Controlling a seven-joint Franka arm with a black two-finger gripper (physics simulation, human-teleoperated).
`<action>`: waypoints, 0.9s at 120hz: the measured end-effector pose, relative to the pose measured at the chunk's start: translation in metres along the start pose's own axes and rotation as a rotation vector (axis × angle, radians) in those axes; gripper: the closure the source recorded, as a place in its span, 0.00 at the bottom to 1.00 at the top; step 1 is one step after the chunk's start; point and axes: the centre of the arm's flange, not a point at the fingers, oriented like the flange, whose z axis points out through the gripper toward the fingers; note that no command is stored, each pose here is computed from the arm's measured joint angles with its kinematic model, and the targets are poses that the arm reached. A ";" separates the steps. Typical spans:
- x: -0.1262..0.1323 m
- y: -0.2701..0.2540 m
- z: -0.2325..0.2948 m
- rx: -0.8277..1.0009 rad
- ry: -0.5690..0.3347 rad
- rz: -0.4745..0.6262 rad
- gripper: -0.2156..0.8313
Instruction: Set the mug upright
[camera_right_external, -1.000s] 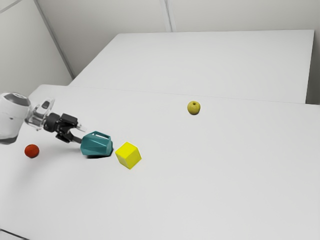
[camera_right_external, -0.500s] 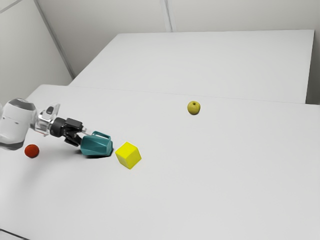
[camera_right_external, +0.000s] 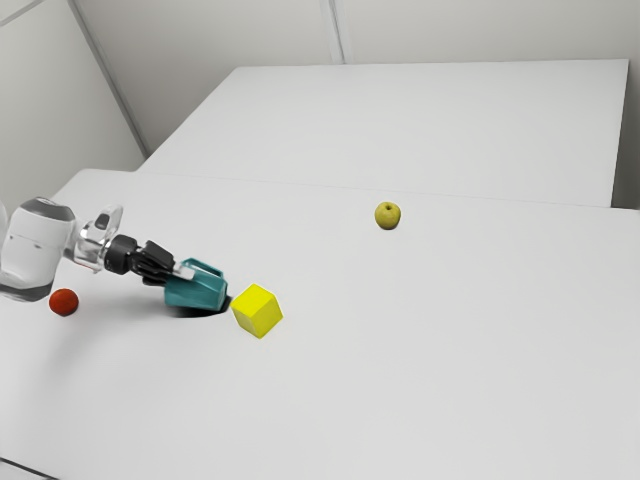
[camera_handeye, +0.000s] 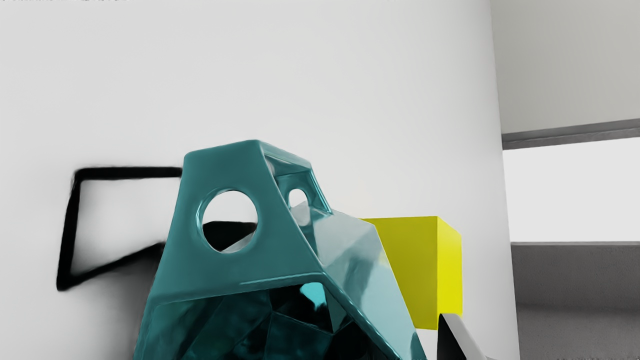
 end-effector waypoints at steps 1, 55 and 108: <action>0.000 0.000 0.000 0.000 0.000 0.001 0.84; 0.013 0.037 -0.011 0.039 0.003 0.083 0.93; 0.023 0.120 -0.014 0.374 -0.293 0.219 0.92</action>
